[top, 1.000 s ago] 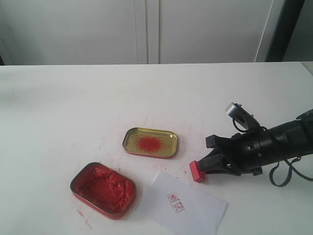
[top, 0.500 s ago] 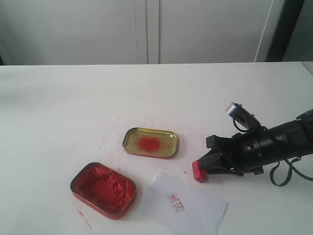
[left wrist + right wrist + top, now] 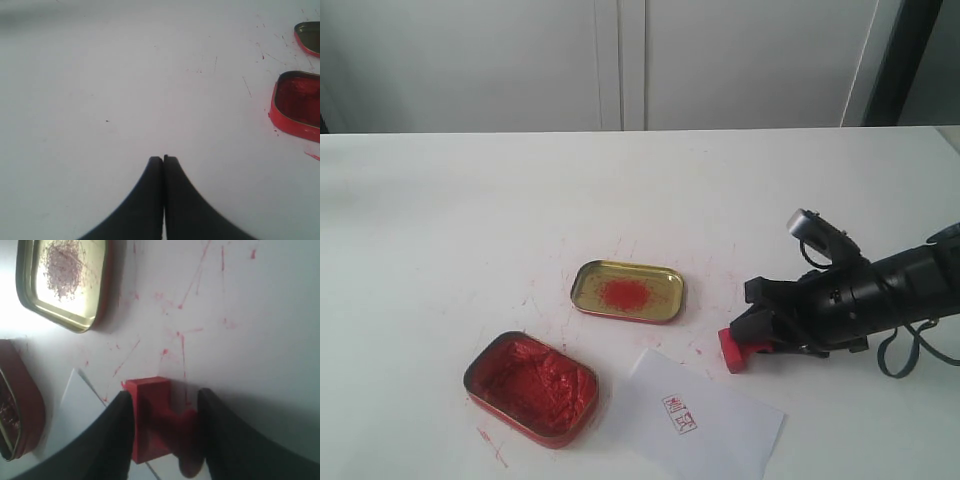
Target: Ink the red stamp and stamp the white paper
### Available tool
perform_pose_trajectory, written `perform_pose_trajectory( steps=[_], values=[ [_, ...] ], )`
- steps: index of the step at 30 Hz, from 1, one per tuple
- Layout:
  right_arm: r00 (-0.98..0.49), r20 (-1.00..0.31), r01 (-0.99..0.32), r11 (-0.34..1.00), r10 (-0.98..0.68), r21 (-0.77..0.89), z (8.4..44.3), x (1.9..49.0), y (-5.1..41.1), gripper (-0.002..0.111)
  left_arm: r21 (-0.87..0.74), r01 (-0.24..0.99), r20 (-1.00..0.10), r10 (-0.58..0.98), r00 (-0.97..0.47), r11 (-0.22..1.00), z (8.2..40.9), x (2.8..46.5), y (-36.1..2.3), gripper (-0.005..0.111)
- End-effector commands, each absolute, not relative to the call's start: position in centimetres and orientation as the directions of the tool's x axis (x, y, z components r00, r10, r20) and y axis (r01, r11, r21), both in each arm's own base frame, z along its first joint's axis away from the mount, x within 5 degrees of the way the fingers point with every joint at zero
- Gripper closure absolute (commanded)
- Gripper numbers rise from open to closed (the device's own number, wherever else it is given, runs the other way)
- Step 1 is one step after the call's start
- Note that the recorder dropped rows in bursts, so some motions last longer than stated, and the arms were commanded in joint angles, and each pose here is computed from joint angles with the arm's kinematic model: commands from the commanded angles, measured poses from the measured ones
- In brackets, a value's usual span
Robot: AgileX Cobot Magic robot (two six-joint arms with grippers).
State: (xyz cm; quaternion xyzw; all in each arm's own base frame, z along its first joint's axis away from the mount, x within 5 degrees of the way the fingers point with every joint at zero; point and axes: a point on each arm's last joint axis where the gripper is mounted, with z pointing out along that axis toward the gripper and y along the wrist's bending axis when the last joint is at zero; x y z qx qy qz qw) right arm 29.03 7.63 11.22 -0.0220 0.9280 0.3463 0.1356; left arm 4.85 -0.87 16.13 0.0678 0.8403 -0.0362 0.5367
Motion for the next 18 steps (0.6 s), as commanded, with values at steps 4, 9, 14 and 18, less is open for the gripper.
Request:
perform_pose_trajectory(
  steps=[4, 9, 14, 18],
  values=[
    [-0.927, -0.366, -0.15, 0.808, 0.086, 0.57, 13.1, 29.5, 6.8, 0.067, -0.003, 0.151, -0.908, 0.06, -0.415, 0.989, 16.0, 4.8, -0.9, 0.107],
    [-0.895, -0.429, -0.133, 0.848, 0.12, 0.513, 14.3, 29.8, 6.2, 0.067, -0.003, 0.151, -0.908, 0.06, -0.415, 0.989, 16.0, 4.8, -0.9, 0.107],
    [-0.878, -0.459, -0.135, 0.849, 0.136, 0.511, 15.5, 29.8, 6.1, 0.067, -0.003, 0.151, -0.908, 0.06, -0.415, 0.989, 16.0, 4.8, -0.9, 0.107],
    [-0.87, -0.473, -0.143, 0.849, 0.137, 0.509, 16.0, 29.7, 6.1, 0.067, -0.003, 0.151, -0.908, 0.06, -0.415, 0.989, 16.0, 4.8, -0.9, 0.107]
  ],
)
